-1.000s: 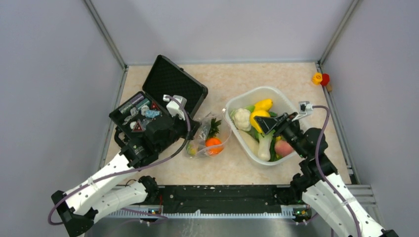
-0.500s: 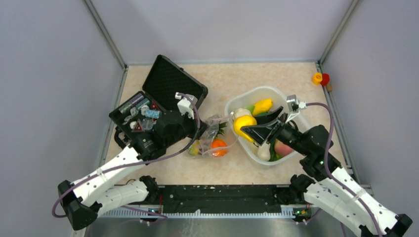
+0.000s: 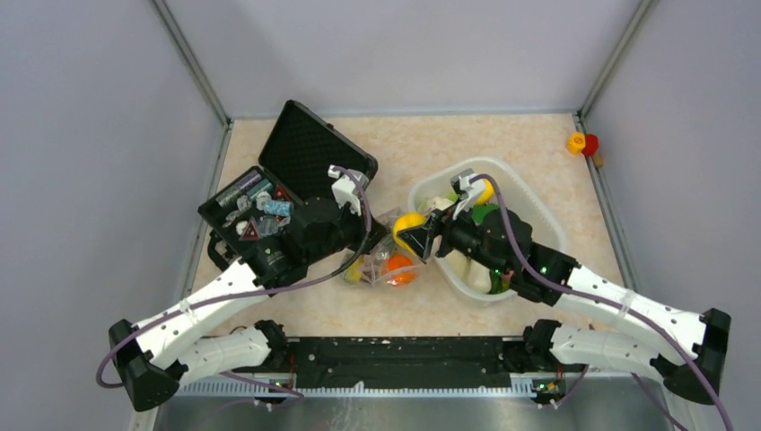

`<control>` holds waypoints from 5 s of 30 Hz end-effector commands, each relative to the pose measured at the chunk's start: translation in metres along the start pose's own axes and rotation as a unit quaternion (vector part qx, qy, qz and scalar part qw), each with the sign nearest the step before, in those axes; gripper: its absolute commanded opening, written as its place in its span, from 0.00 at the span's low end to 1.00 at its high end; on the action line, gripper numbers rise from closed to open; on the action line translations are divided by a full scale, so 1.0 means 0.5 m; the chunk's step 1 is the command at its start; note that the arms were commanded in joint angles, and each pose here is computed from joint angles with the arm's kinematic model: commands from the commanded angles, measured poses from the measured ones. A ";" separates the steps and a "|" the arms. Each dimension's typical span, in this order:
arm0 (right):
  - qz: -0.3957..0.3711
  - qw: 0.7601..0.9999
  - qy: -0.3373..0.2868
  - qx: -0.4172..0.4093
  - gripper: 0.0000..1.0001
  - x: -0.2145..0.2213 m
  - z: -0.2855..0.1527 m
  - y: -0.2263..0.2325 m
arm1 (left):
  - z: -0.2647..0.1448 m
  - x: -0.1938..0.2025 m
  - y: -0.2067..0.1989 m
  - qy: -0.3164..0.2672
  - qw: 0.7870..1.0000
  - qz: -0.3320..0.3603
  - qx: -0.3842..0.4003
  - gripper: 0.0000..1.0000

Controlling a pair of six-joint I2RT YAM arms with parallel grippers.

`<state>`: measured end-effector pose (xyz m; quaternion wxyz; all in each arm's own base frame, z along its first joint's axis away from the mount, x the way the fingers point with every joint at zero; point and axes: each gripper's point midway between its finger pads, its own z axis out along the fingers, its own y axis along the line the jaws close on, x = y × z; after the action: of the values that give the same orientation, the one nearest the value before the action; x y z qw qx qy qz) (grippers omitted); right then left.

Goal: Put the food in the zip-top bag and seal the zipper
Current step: Place the fake fruit in the zipper food storage bag, then adjust the zipper food storage bag at the center of the board, then pick up the fake fruit from the bin.

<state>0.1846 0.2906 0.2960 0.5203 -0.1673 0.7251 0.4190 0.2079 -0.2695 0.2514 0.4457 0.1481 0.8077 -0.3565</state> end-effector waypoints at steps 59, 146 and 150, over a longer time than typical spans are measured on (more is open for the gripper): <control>-0.042 0.987 -0.032 0.154 0.57 -0.024 -0.069 -0.108 | -0.148 -0.118 0.067 -0.190 0.976 -0.043 -0.091 0.00; -0.051 0.918 -0.014 0.394 0.64 -0.026 -0.200 -0.300 | -0.136 -0.112 0.023 -0.171 0.985 -0.014 -0.033 0.00; 0.002 0.897 0.066 0.437 0.59 0.044 -0.231 -0.412 | -0.137 -0.113 0.024 -0.173 0.984 -0.016 -0.034 0.00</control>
<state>0.2434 0.1391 0.2602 0.5799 0.0189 0.8027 0.1378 0.2031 -0.2042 0.2992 0.5606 0.0622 0.7562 -0.3317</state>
